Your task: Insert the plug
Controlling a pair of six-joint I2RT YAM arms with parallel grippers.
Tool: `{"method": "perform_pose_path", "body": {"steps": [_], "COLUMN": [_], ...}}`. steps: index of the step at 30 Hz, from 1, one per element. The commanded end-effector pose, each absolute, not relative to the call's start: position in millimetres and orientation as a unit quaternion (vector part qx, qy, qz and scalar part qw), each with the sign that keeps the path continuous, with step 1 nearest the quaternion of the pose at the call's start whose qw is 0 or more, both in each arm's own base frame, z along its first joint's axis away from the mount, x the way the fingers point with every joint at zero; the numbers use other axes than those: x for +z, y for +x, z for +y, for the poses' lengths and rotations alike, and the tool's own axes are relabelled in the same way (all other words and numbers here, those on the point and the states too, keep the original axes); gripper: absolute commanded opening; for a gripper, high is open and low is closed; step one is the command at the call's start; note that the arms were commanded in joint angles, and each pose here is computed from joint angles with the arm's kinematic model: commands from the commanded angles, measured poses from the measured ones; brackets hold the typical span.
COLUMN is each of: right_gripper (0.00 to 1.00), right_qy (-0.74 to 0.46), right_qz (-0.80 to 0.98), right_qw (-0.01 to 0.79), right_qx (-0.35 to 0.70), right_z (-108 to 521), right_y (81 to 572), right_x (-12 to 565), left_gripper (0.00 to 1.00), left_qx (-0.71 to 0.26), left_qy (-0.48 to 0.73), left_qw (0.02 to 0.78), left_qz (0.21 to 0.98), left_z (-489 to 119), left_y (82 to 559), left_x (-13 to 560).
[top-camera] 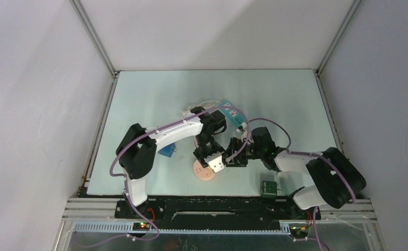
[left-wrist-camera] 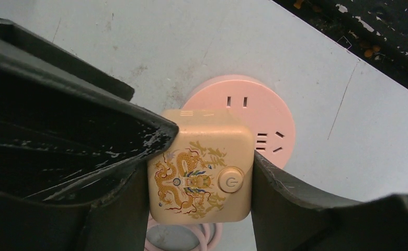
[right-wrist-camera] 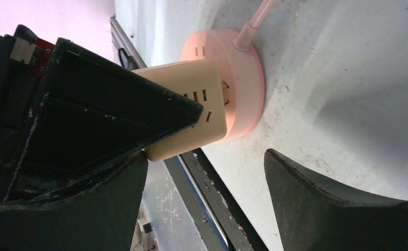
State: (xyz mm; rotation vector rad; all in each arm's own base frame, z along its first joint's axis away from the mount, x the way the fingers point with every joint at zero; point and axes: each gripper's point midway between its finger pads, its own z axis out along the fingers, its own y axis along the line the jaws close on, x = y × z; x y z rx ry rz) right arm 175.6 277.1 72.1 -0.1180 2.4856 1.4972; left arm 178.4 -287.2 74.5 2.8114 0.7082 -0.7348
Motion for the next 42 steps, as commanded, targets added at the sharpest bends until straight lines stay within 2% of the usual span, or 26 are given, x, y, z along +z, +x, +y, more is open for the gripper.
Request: {"method": "perform_pose_path", "body": {"steps": [1, 22, 30, 42], "right_gripper": [0.83, 0.81, 0.81, 0.81], "right_qy": [-0.057, 0.03, 0.064, 0.095], "right_qz": [0.801, 0.798, 0.759, 0.783], "right_qw": [0.155, 0.173, 0.235, 0.26], "right_qx": [0.576, 0.576, 0.604, 0.557], "right_z": [304, 330, 332, 323], "right_y": [191, 211, 209, 218], "right_x": [102, 93, 111, 98], "left_gripper": [0.0, 0.0, 0.0, 0.0], "left_qx": [-0.224, -0.201, -0.205, -0.185], "left_qy": [0.94, 0.943, 0.942, 0.941], "left_qw": [0.008, -0.001, 0.0, -0.011], "left_qz": [0.259, 0.264, 0.267, 0.284], "left_z": [-264, -258, -258, -248], "left_y": [190, 198, 197, 203], "left_x": [35, 18, 19, 11]}}
